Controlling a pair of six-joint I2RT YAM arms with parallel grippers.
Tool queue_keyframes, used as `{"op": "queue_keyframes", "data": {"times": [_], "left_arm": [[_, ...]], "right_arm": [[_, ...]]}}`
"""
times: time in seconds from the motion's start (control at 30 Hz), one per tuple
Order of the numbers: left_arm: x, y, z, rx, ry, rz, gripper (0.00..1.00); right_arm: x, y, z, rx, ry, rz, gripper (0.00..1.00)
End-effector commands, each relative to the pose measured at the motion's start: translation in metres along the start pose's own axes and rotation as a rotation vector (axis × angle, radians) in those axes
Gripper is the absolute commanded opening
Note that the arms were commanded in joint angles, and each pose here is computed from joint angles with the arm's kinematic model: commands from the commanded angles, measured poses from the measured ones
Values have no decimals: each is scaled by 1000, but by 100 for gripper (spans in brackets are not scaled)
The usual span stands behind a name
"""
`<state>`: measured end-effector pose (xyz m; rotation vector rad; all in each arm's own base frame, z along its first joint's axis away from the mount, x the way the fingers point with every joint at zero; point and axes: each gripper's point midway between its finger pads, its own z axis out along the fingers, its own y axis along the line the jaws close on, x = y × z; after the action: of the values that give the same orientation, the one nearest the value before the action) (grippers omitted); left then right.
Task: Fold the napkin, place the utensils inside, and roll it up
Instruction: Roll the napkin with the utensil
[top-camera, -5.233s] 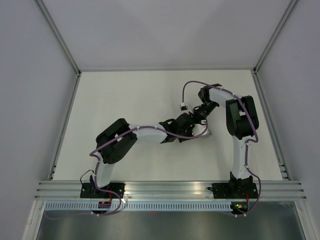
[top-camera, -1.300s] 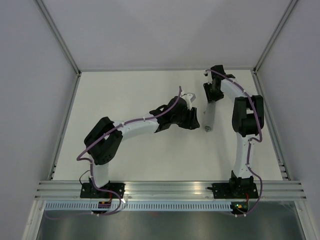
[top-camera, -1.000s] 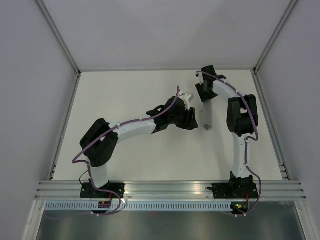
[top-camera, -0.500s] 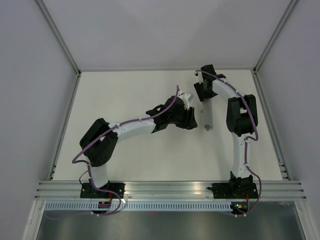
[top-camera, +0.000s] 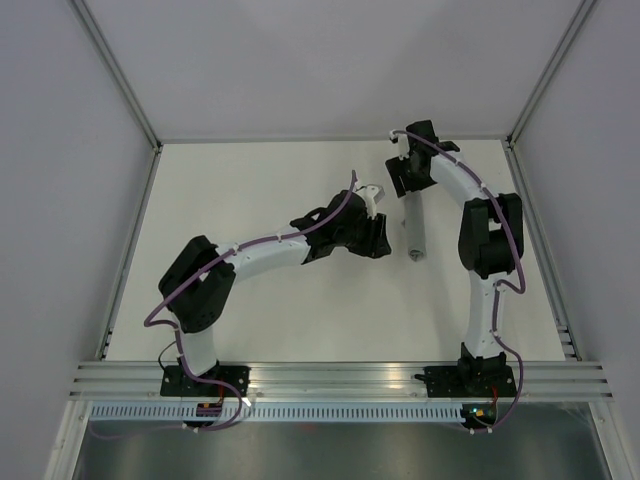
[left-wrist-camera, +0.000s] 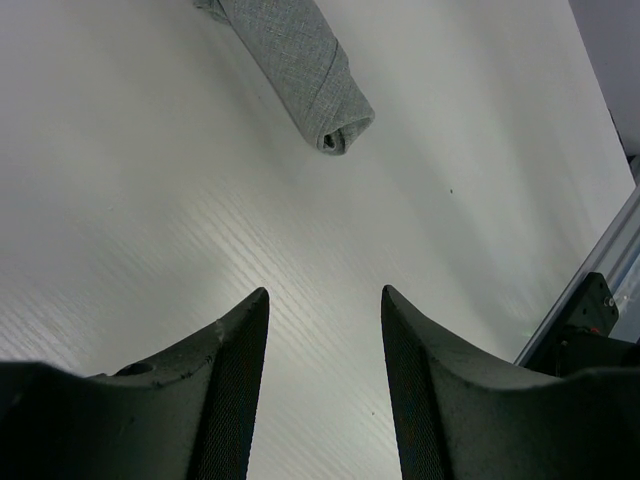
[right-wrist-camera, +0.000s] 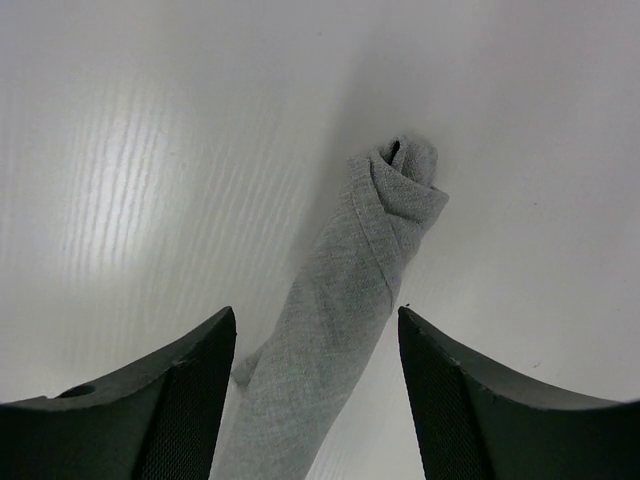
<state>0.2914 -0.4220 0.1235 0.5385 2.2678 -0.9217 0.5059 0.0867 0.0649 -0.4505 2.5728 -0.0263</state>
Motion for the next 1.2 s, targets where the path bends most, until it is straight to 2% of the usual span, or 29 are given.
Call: {"op": "queue_keyframes", "data": {"times": [0.0,0.13,0.2,0.27,0.3,0.33,0.37,0.53,0.8,1.17], "left_arm": [[-26,-13,-18,41,-44,64,54],[-28,-8,-32,38,-54,71,54],[-34,-9,-45,42,-78,75,55],[-35,-9,-57,46,-92,81,55],[-34,-9,-61,48,-95,82,55],[-27,-6,-65,45,-85,81,55],[-31,-10,-76,54,-109,90,55],[-15,-3,-110,50,-132,103,55],[1,4,-155,55,-193,108,57],[9,5,-170,69,-215,114,57]], "right_arm": [[-26,-8,-51,-4,-84,44,72],[-41,-6,-92,-99,-194,87,73],[-33,-9,-104,-155,-221,120,73],[-37,-26,-139,-170,-313,145,74],[-24,-28,-141,-175,-308,157,74],[-29,-33,-167,-167,-382,148,74],[-20,-53,-177,-139,-404,174,76],[26,-65,-231,-114,-498,172,78],[94,-48,-255,-68,-515,155,81],[99,-46,-264,-39,-558,155,81]]}}
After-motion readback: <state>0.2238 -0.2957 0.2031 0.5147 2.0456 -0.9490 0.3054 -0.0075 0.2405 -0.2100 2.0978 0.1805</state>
